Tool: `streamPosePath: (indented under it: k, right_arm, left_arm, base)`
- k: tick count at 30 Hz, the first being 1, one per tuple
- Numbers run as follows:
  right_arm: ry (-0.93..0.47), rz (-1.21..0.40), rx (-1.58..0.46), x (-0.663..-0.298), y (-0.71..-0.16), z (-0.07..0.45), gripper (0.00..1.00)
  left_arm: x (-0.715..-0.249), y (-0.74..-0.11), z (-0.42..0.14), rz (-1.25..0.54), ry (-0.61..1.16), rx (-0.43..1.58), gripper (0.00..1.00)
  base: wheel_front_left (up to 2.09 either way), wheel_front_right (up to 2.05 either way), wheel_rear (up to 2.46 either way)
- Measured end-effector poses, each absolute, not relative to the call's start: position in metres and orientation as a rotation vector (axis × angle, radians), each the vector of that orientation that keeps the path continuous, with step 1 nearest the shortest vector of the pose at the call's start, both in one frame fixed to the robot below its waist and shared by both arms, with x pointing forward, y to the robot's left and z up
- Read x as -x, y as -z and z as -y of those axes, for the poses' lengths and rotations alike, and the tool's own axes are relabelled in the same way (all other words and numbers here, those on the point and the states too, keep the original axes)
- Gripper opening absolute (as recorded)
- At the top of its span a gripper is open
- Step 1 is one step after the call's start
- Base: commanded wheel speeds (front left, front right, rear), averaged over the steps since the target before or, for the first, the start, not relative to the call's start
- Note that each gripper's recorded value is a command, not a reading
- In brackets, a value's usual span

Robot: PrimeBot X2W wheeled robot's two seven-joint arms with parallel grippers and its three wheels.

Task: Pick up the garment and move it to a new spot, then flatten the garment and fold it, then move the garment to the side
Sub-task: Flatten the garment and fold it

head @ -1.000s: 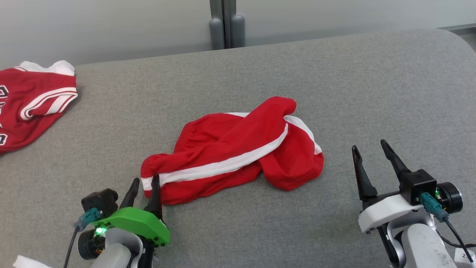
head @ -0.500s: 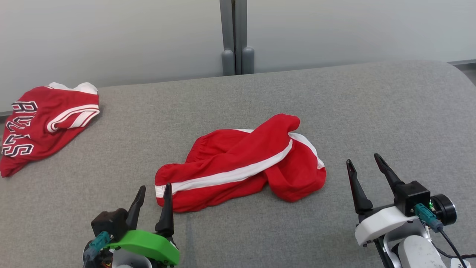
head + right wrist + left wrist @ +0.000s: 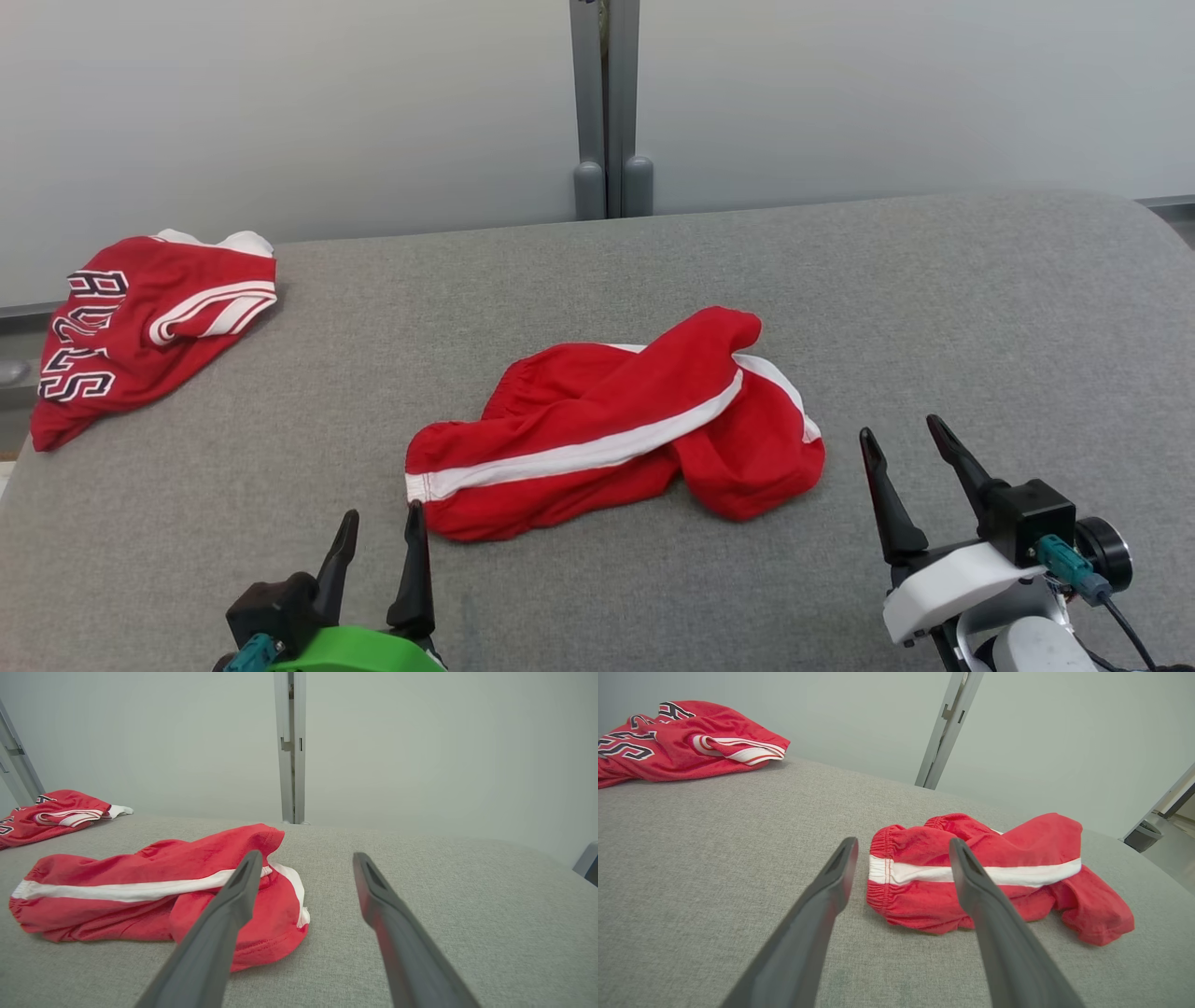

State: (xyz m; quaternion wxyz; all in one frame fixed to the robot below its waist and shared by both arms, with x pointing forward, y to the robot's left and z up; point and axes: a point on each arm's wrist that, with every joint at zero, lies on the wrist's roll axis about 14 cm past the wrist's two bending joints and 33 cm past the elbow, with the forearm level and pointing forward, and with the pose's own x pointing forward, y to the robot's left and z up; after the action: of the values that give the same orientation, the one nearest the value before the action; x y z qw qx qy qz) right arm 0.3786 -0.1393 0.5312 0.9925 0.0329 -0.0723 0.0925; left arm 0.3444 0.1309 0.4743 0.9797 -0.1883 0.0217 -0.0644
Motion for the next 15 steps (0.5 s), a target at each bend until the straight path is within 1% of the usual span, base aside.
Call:
streamPosePath:
  k: [15]
  right_arm:
    - [-0.159,0.124,-0.092,-0.3763,-0.5239,0.1474,1.00]
  left_arm:
    - [-0.3453,-0.4700,-0.1242,-0.055,0.152,0.361,1.00]
  base:
    - [0.00,0.00,0.00]
